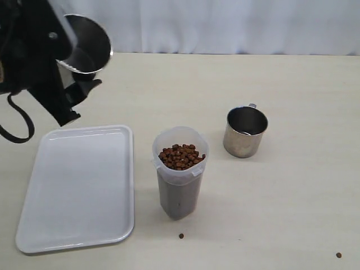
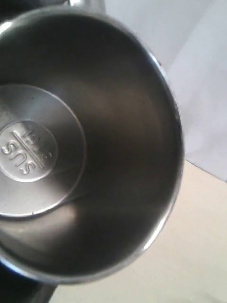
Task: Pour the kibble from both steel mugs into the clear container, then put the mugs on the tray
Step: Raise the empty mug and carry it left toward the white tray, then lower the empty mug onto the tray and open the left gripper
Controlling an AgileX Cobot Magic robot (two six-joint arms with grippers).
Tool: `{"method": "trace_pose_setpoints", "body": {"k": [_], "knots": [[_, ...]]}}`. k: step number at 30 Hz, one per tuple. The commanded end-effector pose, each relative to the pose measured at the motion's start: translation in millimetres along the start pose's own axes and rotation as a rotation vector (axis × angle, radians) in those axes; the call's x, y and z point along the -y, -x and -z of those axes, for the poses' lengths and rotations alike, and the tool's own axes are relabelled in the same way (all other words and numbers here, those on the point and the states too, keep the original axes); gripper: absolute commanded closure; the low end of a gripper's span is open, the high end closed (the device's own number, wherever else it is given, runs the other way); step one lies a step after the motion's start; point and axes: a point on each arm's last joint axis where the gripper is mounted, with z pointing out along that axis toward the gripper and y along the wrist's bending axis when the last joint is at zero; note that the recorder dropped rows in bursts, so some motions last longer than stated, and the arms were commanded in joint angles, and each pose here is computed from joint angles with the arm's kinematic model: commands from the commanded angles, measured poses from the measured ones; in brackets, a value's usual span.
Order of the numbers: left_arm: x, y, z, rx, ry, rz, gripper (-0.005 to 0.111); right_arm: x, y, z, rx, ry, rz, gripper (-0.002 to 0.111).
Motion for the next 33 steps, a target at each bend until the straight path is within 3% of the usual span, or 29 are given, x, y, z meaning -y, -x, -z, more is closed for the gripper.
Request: {"method": "trace_pose_setpoints", "body": {"k": [1, 3, 8, 12, 17, 21, 27, 33], "knots": [[5.5, -45.3, -21.7, 0.052, 0.022, 0.225, 0.107, 0.2, -0.6, 0.1, 0.004, -0.005, 0.003, 0.103], [13.3, -58.8, -33.5, 0.081, -0.003, 0.313, 0.107, 0.2, -0.6, 0.1, 0.004, -0.005, 0.003, 0.103], [41.4, -81.0, -63.4, 0.053, -0.177, 0.37, 0.107, 0.2, -0.6, 0.1, 0.004, -0.005, 0.003, 0.103], [62.1, -96.4, -84.2, 0.046, -0.257, 0.41, 0.107, 0.2, -0.6, 0.1, 0.004, -0.005, 0.003, 0.103], [74.6, -103.5, -97.5, 0.096, -0.289, 0.447, 0.107, 0.2, -0.6, 0.1, 0.004, -0.005, 0.003, 0.103], [75.3, -112.7, -106.0, 0.048, -0.25, 0.513, 0.104, 0.2, -0.6, 0.1, 0.004, -0.005, 0.003, 0.103], [80.4, -120.7, -110.8, 0.011, -0.246, 0.536, 0.076, 0.2, -0.6, 0.1, 0.004, -0.005, 0.003, 0.103], [81.5, -125.3, -111.4, -0.037, -0.239, 0.554, 0.033, 0.2, -0.6, 0.1, 0.004, -0.005, 0.003, 0.103]]}}
